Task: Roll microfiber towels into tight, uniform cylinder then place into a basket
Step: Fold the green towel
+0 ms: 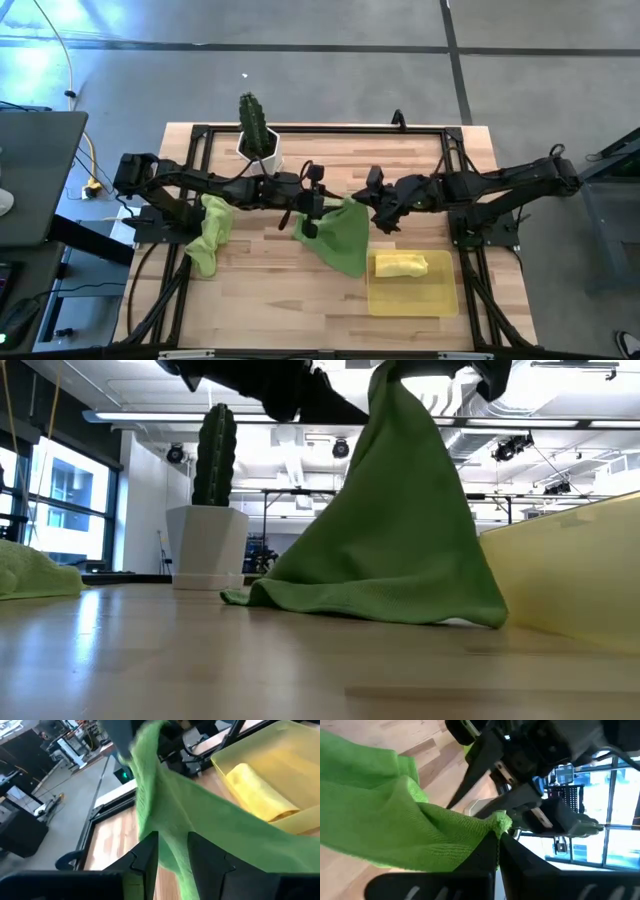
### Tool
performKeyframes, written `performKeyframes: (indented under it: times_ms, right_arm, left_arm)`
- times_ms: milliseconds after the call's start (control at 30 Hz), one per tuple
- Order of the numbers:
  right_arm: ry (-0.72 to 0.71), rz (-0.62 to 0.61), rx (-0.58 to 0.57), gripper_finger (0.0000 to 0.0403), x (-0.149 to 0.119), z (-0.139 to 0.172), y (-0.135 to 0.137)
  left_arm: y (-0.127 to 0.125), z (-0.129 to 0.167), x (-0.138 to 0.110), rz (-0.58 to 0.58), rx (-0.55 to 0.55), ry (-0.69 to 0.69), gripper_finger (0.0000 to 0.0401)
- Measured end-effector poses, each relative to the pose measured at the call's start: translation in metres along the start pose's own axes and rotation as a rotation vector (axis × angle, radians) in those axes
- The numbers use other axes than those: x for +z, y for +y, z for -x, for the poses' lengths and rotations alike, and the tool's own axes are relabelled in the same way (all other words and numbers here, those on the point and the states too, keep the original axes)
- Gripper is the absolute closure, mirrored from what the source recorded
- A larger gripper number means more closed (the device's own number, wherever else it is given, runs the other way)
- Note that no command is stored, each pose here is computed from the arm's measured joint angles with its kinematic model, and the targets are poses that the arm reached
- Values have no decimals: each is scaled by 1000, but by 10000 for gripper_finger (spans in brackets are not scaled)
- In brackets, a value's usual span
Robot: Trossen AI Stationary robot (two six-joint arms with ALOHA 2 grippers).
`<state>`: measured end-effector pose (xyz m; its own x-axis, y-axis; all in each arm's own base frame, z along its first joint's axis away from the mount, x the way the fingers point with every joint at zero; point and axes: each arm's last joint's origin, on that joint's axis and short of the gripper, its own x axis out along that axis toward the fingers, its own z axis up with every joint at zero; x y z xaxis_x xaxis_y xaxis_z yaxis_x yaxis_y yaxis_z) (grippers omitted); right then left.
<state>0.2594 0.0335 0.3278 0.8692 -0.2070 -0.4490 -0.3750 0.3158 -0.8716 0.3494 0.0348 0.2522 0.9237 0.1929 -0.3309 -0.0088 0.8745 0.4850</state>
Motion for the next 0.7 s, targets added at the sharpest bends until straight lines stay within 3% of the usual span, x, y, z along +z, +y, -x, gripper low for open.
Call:
performKeyframes:
  times_ms: [233, 433, 600, 700]
  right_arm:
    - [1, 0, -41, 403, 3, 16, -28]
    - [-38, 14, -135, 403, 5, 34, -62]
    - [-193, 22, -194, 403, 8, 55, -92]
    - [-270, -59, -212, 403, 7, 63, -107]
  left_arm:
    - [-20, -1, 4, 53, -154, -32, 307]
    - [-37, -1, 10, 68, -167, -38, 307]
    - [-41, -1, 18, 27, 22, -34, 308]
    - [-40, 2, 29, 7, 191, -54, 308]
